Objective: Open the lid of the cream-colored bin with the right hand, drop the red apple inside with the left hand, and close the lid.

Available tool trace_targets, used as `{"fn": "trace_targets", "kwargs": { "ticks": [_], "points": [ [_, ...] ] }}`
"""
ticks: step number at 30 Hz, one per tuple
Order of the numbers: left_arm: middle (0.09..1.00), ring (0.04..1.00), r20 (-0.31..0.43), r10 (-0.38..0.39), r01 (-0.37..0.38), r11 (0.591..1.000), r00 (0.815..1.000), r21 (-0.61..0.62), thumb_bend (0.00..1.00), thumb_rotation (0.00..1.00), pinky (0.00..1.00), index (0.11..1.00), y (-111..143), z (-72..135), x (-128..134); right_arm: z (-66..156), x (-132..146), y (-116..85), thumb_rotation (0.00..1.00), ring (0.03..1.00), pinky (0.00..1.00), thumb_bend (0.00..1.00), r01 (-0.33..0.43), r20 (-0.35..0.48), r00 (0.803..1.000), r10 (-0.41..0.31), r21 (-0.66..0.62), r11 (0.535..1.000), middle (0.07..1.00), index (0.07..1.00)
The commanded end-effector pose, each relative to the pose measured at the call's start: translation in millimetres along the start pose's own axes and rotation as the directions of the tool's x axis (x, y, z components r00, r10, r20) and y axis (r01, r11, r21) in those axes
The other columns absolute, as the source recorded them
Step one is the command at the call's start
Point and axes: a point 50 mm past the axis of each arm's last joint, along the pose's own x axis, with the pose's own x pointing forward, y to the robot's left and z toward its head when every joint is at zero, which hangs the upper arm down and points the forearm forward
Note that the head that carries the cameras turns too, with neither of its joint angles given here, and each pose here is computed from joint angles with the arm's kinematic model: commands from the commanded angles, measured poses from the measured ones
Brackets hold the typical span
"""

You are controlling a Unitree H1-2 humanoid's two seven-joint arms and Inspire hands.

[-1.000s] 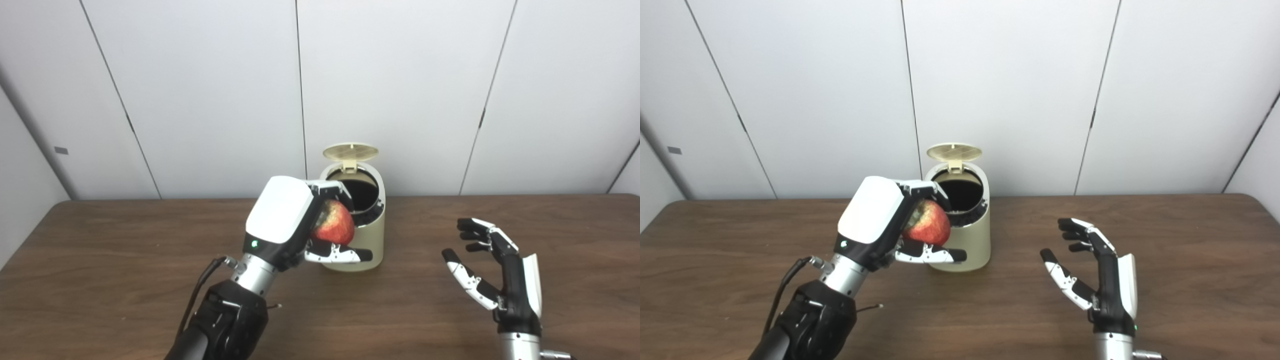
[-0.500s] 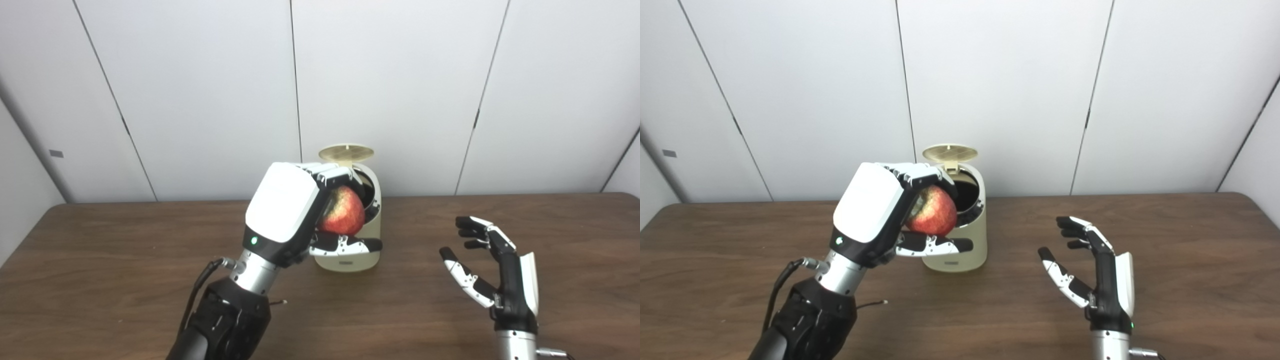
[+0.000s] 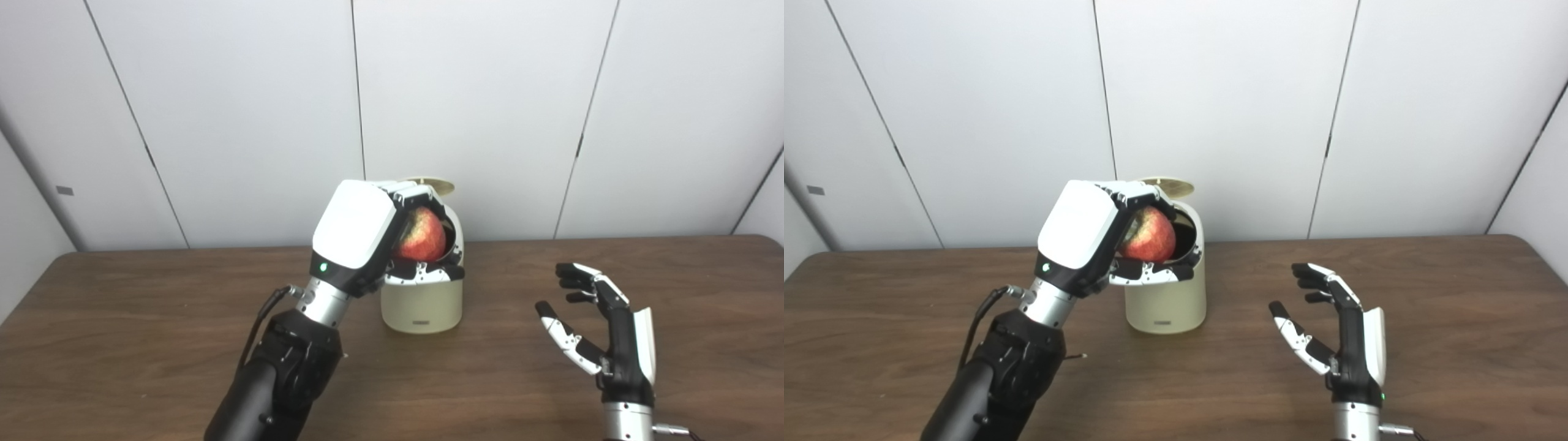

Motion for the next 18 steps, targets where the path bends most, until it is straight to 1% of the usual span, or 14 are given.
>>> {"fn": "trace_targets", "kwargs": {
  "ticks": [1, 5, 10, 14, 18],
  "points": [
    [0.474, 0.402, 0.040, 0.095, -0.096, 0.995, 0.995, 0.012, 0.47, 0.00, 0.33, 0.529, 13, -2, 20, 6, 4, 6, 0.27, 0.654, 0.56, 0.27, 0.014, 0.049, 0.999, -0.015, 0.027, 1.000, 0.679, 0.672],
    [0.476, 0.405, 0.028, 0.083, -0.083, 0.996, 0.996, 0.012, 0.47, 0.00, 0.34, 0.527, 3, -9, 28, 7, 4, 6, 0.30, 0.654, 0.56, 0.27, 0.014, 0.047, 0.999, -0.015, 0.026, 1.000, 0.679, 0.673],
    [0.465, 0.399, 0.008, 0.080, -0.080, 0.997, 0.997, 0.019, 0.47, 0.00, 0.31, 0.531, -8, -15, 37, 8, 4, 7, 0.31, 0.656, 0.57, 0.27, 0.015, 0.043, 0.999, -0.016, 0.027, 1.000, 0.681, 0.674],
    [0.459, 0.394, -0.019, 0.061, -0.060, 0.998, 0.998, 0.022, 0.47, 0.00, 0.31, 0.530, -15, -16, 41, 9, 4, 7, 0.32, 0.660, 0.57, 0.27, 0.014, 0.042, 0.999, -0.015, 0.028, 1.000, 0.683, 0.676],
    [0.463, 0.398, -0.042, 0.052, -0.051, 0.998, 0.998, 0.021, 0.47, 0.00, 0.30, 0.539, -23, -18, 43, 10, 4, 7, 0.31, 0.654, 0.56, 0.27, 0.011, 0.049, 0.999, -0.012, 0.024, 1.000, 0.680, 0.674]
  ]
}}
